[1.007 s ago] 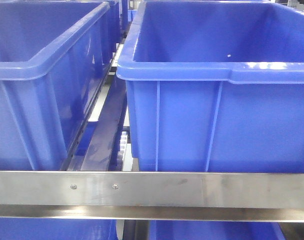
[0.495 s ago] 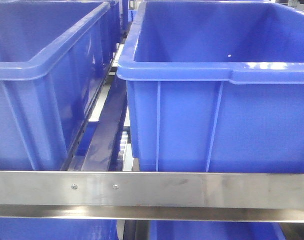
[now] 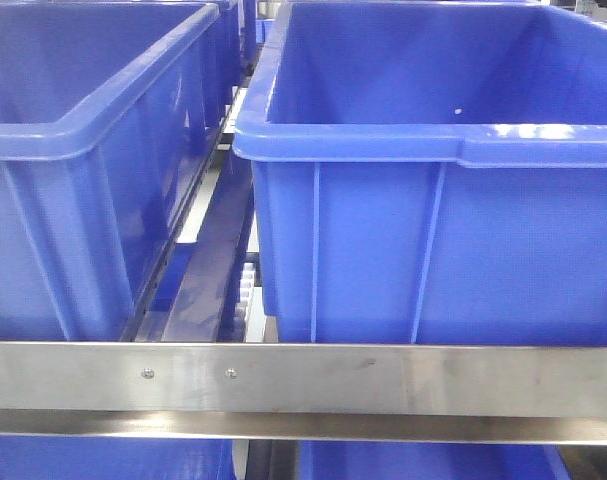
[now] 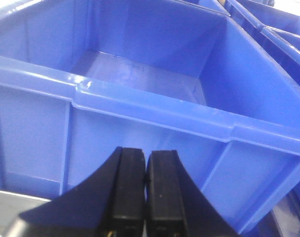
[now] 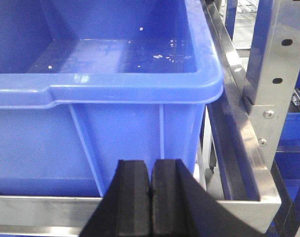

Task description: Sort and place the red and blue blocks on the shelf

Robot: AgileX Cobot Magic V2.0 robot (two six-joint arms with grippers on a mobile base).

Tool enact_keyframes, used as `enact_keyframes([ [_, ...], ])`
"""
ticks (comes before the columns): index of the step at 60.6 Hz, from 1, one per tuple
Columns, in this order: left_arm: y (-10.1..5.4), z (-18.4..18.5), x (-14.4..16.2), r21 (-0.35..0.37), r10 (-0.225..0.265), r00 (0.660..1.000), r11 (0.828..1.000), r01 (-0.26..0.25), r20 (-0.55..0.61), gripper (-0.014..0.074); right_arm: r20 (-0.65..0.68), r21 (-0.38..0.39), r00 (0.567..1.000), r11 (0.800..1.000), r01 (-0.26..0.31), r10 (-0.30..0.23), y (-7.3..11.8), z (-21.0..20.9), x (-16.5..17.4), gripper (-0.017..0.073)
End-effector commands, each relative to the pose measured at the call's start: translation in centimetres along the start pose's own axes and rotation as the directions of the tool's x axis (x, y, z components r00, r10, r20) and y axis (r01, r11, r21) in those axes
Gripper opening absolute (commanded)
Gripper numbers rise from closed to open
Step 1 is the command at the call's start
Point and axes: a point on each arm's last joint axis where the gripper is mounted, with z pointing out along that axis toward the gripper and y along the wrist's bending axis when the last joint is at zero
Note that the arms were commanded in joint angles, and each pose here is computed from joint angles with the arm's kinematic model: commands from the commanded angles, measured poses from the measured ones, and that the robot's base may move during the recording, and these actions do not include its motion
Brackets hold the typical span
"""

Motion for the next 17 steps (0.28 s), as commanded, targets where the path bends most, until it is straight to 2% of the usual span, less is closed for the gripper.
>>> enact_keyframes([
  [1, -0.02, -0.04, -0.15, 0.019, -0.005, 0.997, 1.000, 0.004, 0.079, 0.0148, 0.132, -0.005, 0.991, 1.000, 0.015, -0.014, 0.12, -0.38, -1.67, 0.0056],
  [17, -0.02, -0.04, -0.15, 0.019, -0.005, 0.997, 1.000, 0.004, 0.079, 0.0148, 0.132, -0.005, 0.991, 1.000, 0.015, -0.014, 0.12, -0.38, -1.67, 0.0056],
])
